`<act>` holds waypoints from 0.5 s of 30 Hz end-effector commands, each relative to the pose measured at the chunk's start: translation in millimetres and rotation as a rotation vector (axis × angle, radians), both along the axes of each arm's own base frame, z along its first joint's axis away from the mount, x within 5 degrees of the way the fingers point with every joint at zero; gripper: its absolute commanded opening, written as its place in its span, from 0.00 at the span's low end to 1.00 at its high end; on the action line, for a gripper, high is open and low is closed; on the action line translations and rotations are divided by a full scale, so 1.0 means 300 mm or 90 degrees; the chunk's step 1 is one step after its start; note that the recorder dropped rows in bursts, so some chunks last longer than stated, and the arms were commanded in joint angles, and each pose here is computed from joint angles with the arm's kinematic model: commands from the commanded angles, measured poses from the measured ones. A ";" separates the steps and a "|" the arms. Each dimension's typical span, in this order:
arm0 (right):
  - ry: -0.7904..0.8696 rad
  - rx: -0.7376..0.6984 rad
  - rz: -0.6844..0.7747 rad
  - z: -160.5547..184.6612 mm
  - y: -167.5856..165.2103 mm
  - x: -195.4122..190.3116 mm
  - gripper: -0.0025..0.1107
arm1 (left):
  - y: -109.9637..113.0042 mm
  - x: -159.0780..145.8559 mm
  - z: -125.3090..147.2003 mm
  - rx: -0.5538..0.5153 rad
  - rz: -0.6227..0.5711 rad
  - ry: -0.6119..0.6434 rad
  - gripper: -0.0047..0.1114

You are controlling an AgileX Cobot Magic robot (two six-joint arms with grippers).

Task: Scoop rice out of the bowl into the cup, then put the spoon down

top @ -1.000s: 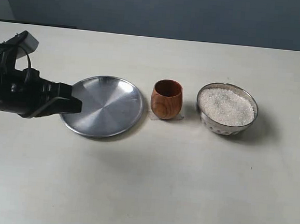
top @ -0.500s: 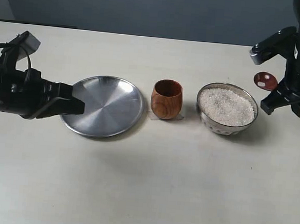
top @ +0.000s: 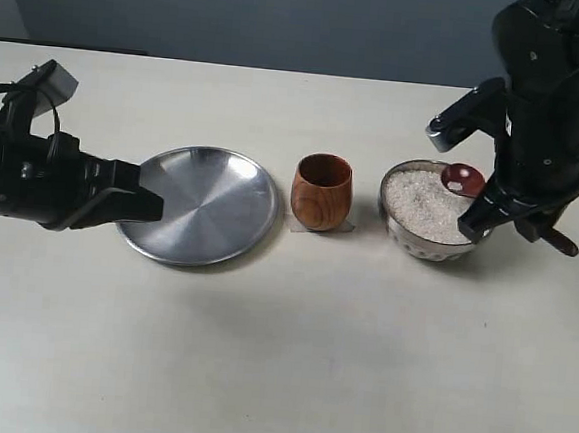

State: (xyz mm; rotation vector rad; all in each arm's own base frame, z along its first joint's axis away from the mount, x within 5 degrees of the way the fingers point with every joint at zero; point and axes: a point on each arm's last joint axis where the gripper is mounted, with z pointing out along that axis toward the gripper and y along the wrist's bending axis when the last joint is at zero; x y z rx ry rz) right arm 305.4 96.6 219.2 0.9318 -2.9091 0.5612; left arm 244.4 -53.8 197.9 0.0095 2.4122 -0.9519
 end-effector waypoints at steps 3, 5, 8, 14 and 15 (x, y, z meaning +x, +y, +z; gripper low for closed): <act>-0.011 -0.023 0.019 0.010 -0.005 0.008 0.02 | -0.006 0.001 0.006 -0.008 -0.004 -0.003 0.04; -0.010 -0.029 0.021 0.004 -0.006 0.011 0.02 | -0.006 0.001 0.006 -0.008 -0.004 -0.003 0.04; -0.003 -0.041 0.017 -0.019 -0.006 0.019 0.02 | -0.006 0.001 0.006 -0.008 -0.004 -0.003 0.04; -0.051 -0.109 0.028 -0.028 0.020 0.032 0.02 | -0.006 0.001 0.006 -0.008 -0.004 -0.003 0.04; -0.057 -0.114 0.039 -0.026 0.036 0.029 0.02 | -0.006 0.001 0.006 -0.008 -0.004 -0.003 0.04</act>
